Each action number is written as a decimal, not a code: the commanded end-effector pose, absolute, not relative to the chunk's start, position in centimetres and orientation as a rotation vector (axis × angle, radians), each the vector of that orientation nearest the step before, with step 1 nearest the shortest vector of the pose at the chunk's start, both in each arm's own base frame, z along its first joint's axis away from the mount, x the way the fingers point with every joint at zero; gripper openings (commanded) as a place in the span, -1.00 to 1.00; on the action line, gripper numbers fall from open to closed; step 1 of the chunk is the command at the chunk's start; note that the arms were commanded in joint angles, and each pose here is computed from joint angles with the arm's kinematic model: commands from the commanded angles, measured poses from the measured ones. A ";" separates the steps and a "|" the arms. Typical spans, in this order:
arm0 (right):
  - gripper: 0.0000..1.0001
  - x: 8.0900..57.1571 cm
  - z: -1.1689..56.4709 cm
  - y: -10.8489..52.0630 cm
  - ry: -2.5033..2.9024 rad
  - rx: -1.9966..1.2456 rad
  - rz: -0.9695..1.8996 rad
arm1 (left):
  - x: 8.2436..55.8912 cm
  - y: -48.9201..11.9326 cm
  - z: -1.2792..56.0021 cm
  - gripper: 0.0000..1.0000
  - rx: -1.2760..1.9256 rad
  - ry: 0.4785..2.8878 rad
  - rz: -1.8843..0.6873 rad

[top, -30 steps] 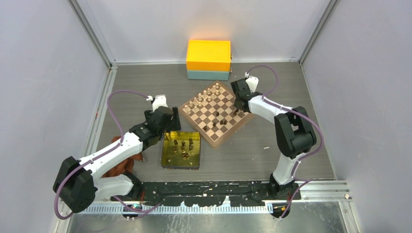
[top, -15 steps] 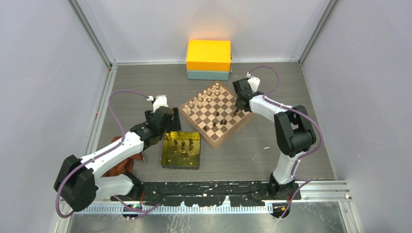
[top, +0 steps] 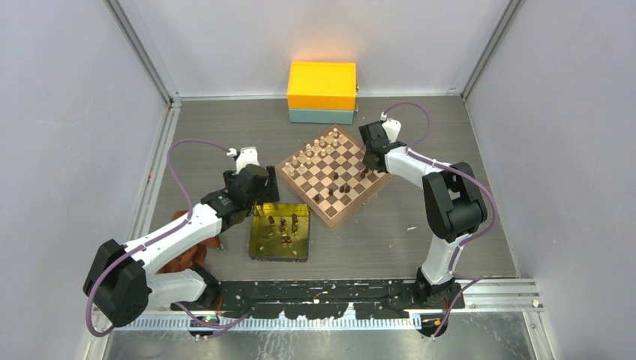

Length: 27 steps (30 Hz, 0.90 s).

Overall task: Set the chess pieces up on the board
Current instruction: Pick up the chess piece from the chessboard.

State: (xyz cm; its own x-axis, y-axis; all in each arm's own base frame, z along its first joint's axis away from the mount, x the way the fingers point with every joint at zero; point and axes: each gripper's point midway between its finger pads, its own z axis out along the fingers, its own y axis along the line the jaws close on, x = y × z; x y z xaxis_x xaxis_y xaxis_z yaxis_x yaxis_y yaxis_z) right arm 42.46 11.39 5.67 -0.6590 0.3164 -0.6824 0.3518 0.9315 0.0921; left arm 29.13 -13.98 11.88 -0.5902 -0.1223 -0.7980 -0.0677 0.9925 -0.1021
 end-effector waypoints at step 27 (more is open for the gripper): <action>-0.84 42.8 8.4 11.5 2.280 0.508 -0.004 | 29.6 -13.8 12.8 0.85 -0.164 2.154 -0.079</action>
